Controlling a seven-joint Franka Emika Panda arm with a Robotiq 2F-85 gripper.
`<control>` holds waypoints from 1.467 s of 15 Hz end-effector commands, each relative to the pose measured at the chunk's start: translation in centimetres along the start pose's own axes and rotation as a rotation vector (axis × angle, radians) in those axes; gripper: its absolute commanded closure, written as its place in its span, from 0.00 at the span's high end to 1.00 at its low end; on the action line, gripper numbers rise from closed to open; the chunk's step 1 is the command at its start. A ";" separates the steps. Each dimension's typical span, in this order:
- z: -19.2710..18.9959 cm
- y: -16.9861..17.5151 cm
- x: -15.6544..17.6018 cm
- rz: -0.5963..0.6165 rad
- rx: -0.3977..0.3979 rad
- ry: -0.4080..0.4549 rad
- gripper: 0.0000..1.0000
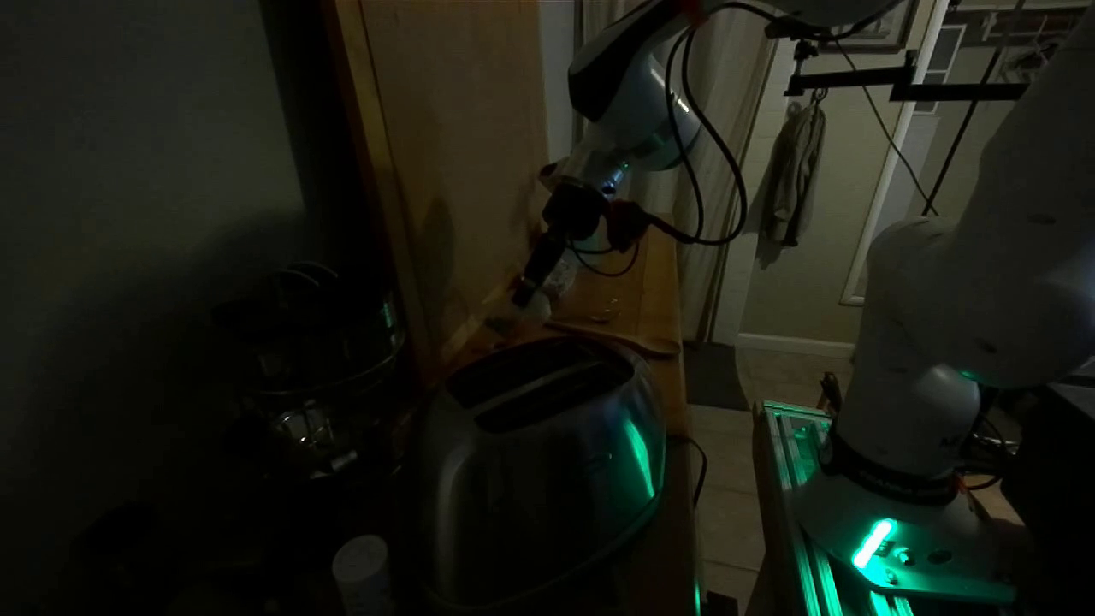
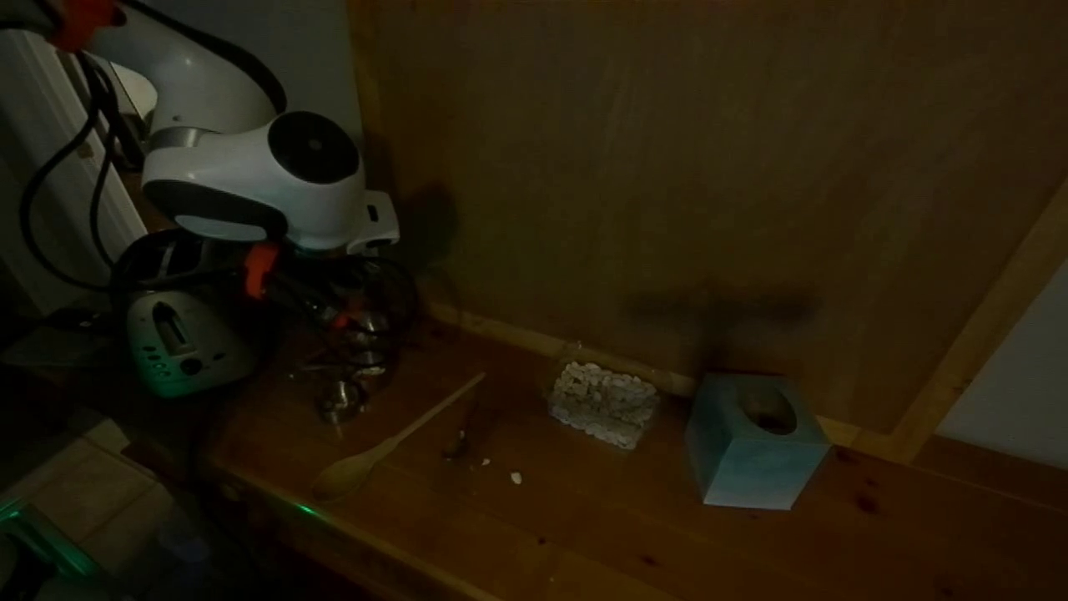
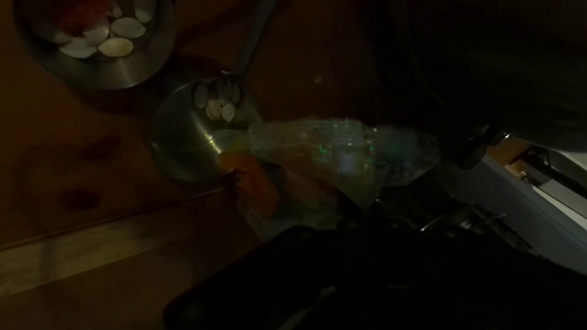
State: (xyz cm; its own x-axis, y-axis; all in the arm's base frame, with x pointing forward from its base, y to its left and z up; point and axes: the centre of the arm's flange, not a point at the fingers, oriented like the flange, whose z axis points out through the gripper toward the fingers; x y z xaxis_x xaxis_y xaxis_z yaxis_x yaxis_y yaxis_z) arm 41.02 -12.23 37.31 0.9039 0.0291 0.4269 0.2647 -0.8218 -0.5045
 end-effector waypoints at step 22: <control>0.2 1.6 1.4 0.016 0.076 0.020 0.04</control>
State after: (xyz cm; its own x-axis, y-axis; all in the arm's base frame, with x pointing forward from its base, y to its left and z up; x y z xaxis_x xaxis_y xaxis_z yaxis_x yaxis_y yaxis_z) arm 42.11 -13.37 36.98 0.9024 0.0116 0.4307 0.2596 -0.8126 -0.5219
